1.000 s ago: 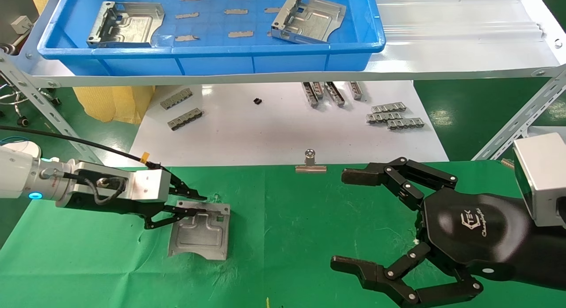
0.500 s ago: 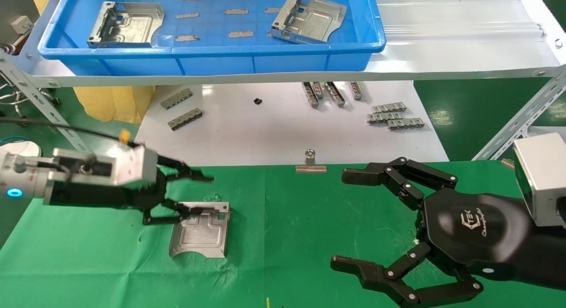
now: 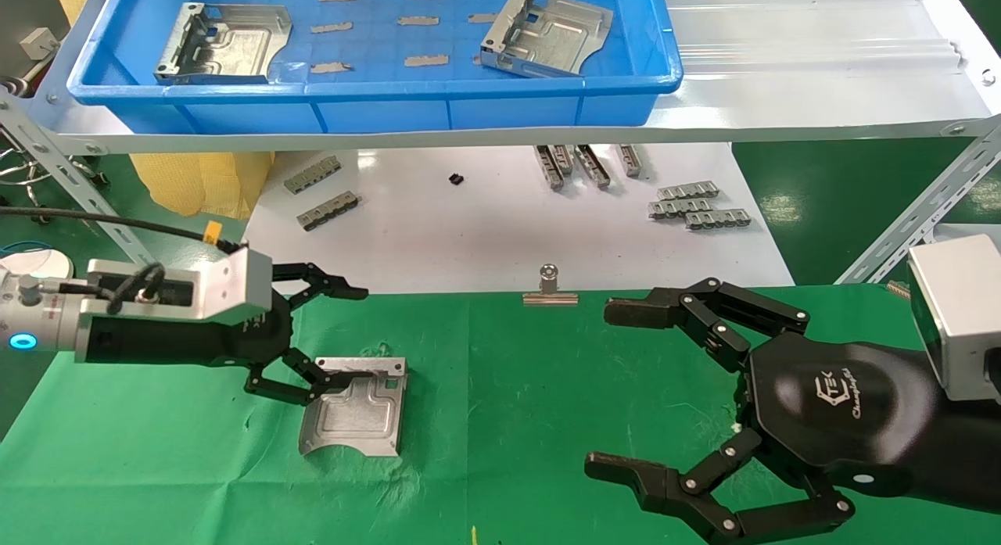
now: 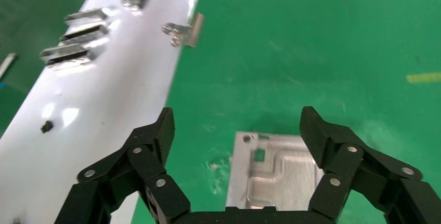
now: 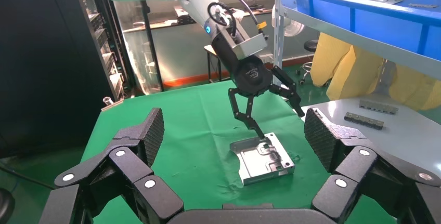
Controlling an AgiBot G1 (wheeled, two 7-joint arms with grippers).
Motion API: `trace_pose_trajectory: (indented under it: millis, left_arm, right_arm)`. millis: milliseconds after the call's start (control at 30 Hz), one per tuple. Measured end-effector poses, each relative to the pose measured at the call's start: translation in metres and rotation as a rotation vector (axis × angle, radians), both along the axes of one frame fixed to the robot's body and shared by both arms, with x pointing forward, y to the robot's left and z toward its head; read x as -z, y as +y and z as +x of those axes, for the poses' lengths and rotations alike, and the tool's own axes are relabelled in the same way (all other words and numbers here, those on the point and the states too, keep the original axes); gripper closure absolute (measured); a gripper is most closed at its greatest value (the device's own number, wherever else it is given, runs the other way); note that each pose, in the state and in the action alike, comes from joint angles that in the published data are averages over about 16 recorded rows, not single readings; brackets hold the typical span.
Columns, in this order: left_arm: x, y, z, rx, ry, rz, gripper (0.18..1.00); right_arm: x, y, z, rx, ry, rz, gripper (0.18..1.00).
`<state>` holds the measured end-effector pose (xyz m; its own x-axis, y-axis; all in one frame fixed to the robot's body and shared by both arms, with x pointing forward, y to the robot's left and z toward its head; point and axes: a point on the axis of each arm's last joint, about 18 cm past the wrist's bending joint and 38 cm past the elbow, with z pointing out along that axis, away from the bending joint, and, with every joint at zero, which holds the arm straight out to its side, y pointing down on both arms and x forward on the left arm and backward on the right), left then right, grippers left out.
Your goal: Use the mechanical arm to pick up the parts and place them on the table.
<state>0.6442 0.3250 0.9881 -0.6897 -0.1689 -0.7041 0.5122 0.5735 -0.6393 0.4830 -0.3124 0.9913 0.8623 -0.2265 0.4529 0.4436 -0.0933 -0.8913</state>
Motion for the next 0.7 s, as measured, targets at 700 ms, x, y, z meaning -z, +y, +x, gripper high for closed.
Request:
trace_pose_trajectory:
  millis: [700]
  left_arm:
    - [0.001,-0.004,-0.028,0.065,0.021,-0.207,0.187]
  right_arm:
    - [0.0,0.0,0.0,0.0,0.0,0.0,0.179]
